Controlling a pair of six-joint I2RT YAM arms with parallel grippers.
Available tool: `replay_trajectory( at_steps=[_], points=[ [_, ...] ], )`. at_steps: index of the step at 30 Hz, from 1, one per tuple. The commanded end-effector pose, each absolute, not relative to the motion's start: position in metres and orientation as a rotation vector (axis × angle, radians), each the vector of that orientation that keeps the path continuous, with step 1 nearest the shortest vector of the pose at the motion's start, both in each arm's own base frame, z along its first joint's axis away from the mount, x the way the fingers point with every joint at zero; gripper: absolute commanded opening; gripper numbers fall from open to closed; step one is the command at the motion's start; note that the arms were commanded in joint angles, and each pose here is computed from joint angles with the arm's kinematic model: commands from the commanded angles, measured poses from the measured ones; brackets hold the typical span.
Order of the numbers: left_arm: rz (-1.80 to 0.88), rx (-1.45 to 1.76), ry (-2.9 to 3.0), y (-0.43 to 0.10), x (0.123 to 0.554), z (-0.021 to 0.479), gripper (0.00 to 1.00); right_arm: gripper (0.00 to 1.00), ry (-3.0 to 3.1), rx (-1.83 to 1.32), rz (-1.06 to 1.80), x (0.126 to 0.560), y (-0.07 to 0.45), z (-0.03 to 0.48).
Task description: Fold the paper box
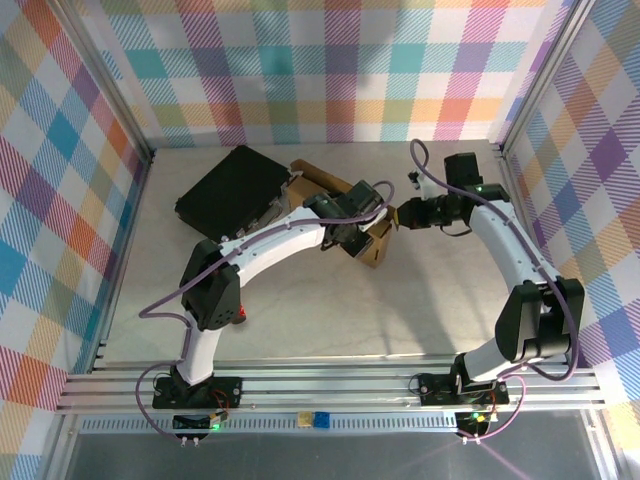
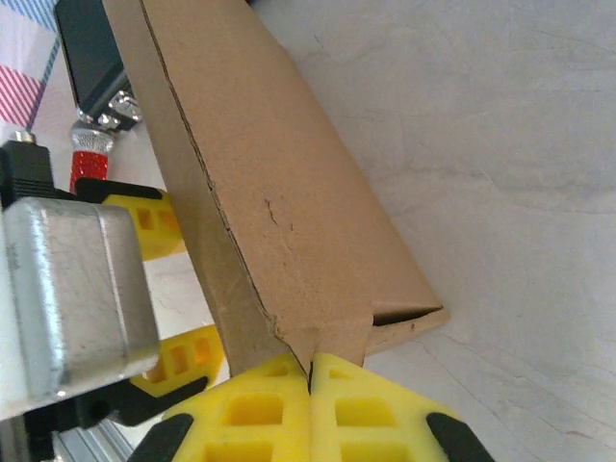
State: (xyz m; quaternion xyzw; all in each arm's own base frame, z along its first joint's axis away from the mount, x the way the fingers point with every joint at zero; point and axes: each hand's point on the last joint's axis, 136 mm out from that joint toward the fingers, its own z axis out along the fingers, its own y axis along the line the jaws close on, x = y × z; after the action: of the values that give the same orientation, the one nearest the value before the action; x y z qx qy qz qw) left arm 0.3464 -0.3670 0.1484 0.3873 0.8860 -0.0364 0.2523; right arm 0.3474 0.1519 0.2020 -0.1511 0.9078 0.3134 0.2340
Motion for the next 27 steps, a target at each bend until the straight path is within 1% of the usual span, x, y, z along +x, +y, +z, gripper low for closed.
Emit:
replay_trajectory(
  at_steps=[1,8,13,18,27],
  points=[
    [-0.132,1.027,2.358,-0.376,0.364,0.162,0.48,0.0,2.506,-0.325,0.917,0.35,0.16,0.208],
    [-0.223,0.988,2.333,-0.385,0.377,0.169,0.5,0.0,2.57,-0.216,0.916,0.36,0.158,0.207],
    [-0.32,0.955,2.349,-0.39,0.385,0.166,0.5,0.0,2.639,-0.014,0.959,0.37,0.159,0.201],
    [-0.4,0.932,2.356,-0.398,0.394,0.162,0.49,0.0,2.676,0.153,0.926,0.378,0.154,0.195],
    [-0.481,0.908,2.36,-0.406,0.401,0.158,0.48,0.0,2.729,0.259,0.862,0.386,0.153,0.192]
  ],
)
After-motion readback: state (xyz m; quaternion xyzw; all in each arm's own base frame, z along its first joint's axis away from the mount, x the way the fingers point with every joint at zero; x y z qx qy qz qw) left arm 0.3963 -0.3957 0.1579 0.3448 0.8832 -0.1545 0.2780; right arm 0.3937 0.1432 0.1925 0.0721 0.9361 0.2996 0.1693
